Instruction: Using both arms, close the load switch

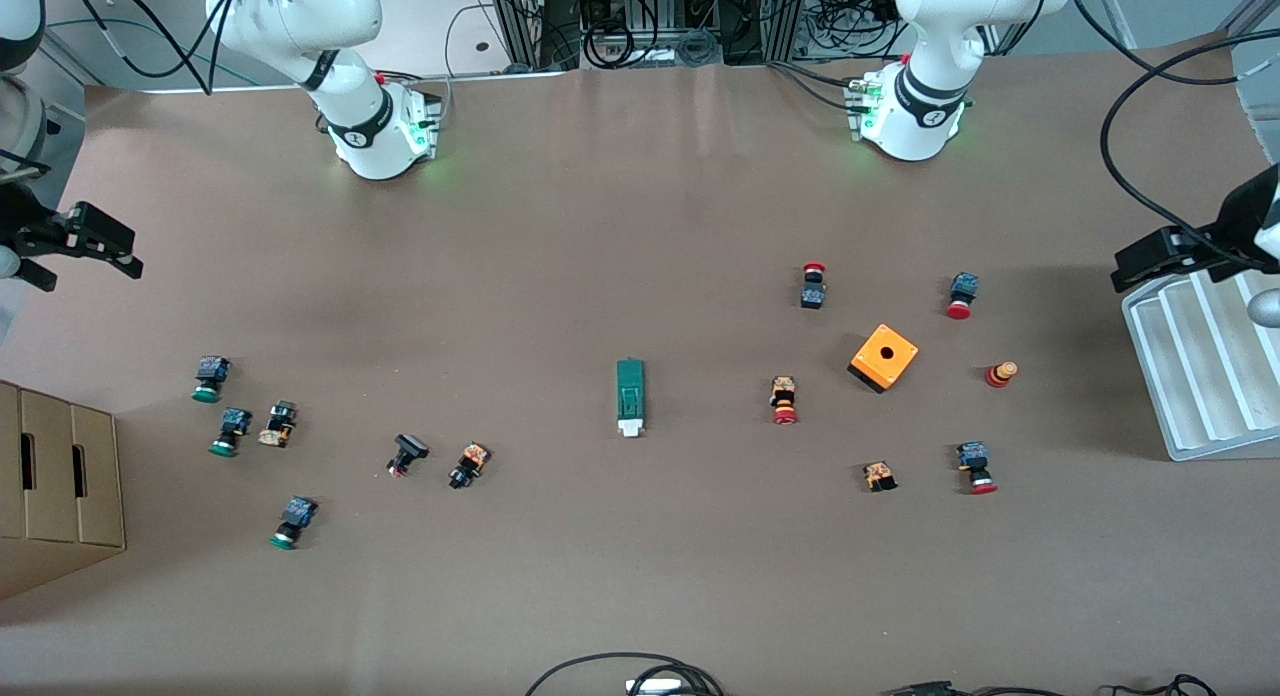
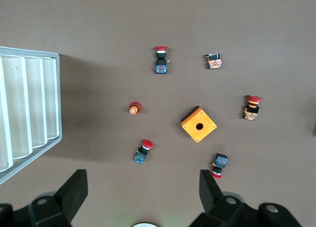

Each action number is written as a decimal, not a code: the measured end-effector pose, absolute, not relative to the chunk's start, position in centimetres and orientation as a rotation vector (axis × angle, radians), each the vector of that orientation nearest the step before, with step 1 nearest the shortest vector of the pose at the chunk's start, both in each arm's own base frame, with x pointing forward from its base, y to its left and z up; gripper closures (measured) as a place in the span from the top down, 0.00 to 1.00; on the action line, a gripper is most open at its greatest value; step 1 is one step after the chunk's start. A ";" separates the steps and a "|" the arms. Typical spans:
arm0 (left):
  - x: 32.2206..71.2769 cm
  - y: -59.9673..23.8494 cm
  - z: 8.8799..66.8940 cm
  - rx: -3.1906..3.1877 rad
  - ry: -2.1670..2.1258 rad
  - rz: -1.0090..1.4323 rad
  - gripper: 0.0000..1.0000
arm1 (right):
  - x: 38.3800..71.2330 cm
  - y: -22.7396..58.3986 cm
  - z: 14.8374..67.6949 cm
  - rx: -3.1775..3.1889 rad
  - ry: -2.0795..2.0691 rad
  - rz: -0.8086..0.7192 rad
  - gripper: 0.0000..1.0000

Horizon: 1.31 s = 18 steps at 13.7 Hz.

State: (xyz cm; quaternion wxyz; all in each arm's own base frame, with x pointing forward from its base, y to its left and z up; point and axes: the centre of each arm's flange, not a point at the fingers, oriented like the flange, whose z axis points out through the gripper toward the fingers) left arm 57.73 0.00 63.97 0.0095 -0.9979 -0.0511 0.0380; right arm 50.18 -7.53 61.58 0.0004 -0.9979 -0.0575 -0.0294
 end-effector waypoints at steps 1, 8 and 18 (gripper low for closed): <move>57.7 0.7 63.9 -3.125 -0.180 0.122 1.00 | 50.2 -7.5 61.6 -3.134 -0.180 -0.092 1.00; 57.7 1.7 63.3 -3.143 -0.210 0.147 1.00 | 50.2 -7.5 61.6 -3.134 -0.180 -0.091 1.00; 57.7 1.6 63.3 -3.144 -0.206 0.144 1.00 | 50.2 -7.5 61.6 -3.134 -0.180 -0.091 1.00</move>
